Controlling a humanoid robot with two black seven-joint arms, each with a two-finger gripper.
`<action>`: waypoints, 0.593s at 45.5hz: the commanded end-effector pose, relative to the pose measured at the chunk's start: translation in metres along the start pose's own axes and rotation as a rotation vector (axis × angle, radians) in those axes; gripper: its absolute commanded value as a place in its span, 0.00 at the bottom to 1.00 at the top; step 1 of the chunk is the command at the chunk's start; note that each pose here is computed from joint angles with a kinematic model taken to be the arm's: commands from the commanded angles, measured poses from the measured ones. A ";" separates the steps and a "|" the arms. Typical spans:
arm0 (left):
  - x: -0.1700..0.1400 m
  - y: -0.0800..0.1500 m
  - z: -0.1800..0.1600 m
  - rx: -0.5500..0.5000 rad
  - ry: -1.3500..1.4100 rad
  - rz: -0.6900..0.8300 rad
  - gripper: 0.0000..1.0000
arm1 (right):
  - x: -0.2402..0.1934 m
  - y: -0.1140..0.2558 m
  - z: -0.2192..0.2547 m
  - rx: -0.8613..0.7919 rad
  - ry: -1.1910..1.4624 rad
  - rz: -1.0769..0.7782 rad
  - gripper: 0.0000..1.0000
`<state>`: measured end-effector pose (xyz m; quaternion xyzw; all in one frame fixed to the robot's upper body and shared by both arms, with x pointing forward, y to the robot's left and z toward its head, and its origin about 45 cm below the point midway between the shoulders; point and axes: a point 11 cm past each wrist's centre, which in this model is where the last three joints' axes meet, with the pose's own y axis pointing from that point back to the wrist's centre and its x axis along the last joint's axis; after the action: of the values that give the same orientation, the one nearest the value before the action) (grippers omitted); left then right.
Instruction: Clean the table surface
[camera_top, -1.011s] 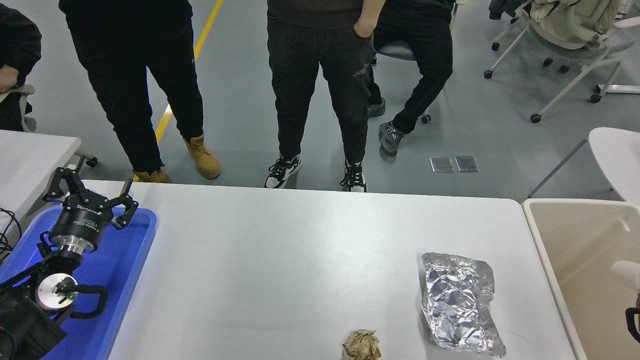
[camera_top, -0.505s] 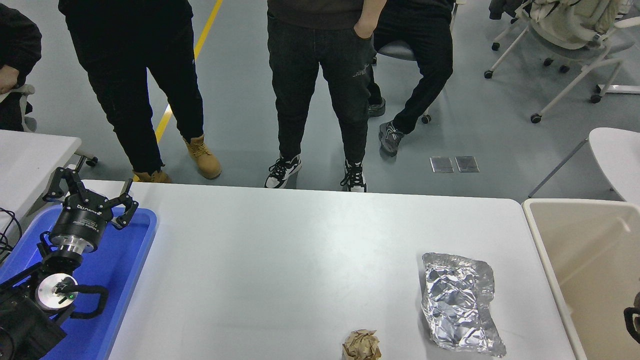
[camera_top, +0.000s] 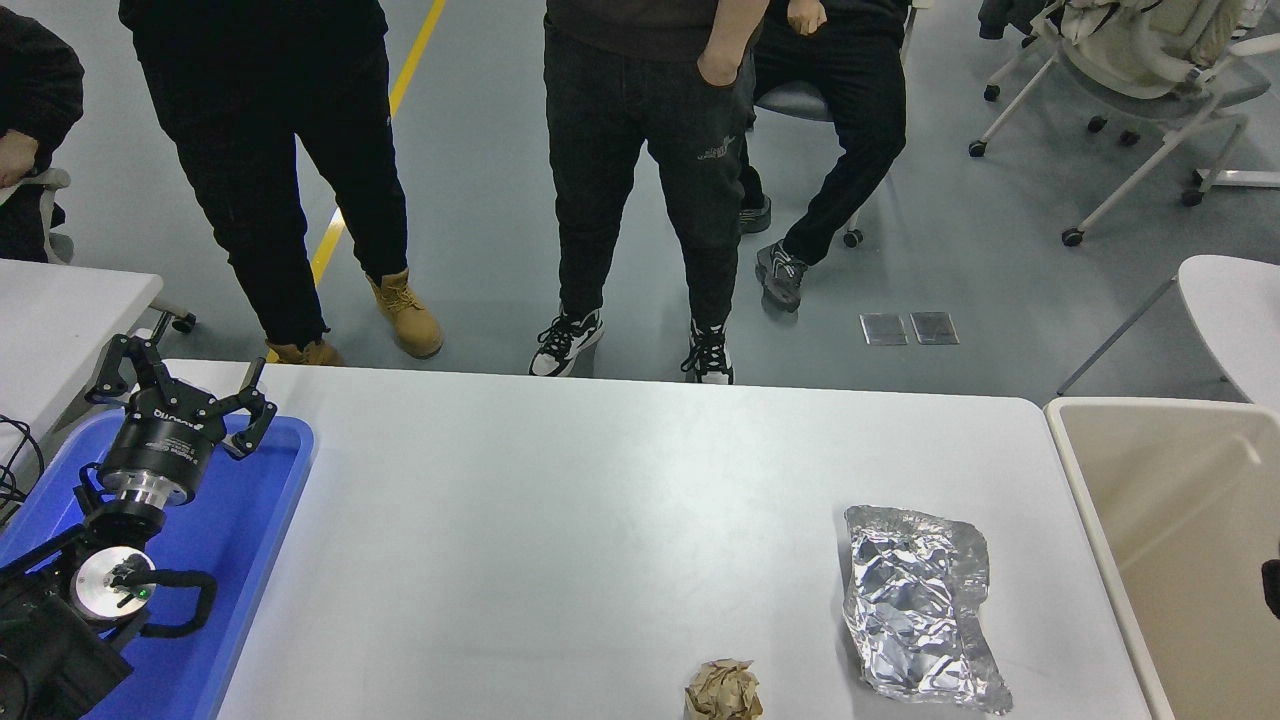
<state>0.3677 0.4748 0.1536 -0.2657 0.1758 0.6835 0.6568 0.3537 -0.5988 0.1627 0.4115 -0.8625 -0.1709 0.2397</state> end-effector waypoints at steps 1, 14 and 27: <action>0.000 0.000 0.000 0.000 0.000 0.000 1.00 | -0.007 0.009 -0.093 0.207 -0.079 -0.066 0.99; 0.000 0.000 0.000 0.000 0.000 0.000 1.00 | -0.018 0.035 -0.169 0.470 -0.222 -0.204 0.99; 0.000 0.000 0.000 0.000 0.000 0.000 1.00 | -0.047 0.056 -0.190 0.688 -0.262 -0.321 0.99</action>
<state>0.3677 0.4748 0.1536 -0.2657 0.1757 0.6836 0.6567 0.4375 -0.5707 0.3068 0.5314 -0.8467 -0.0225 0.0132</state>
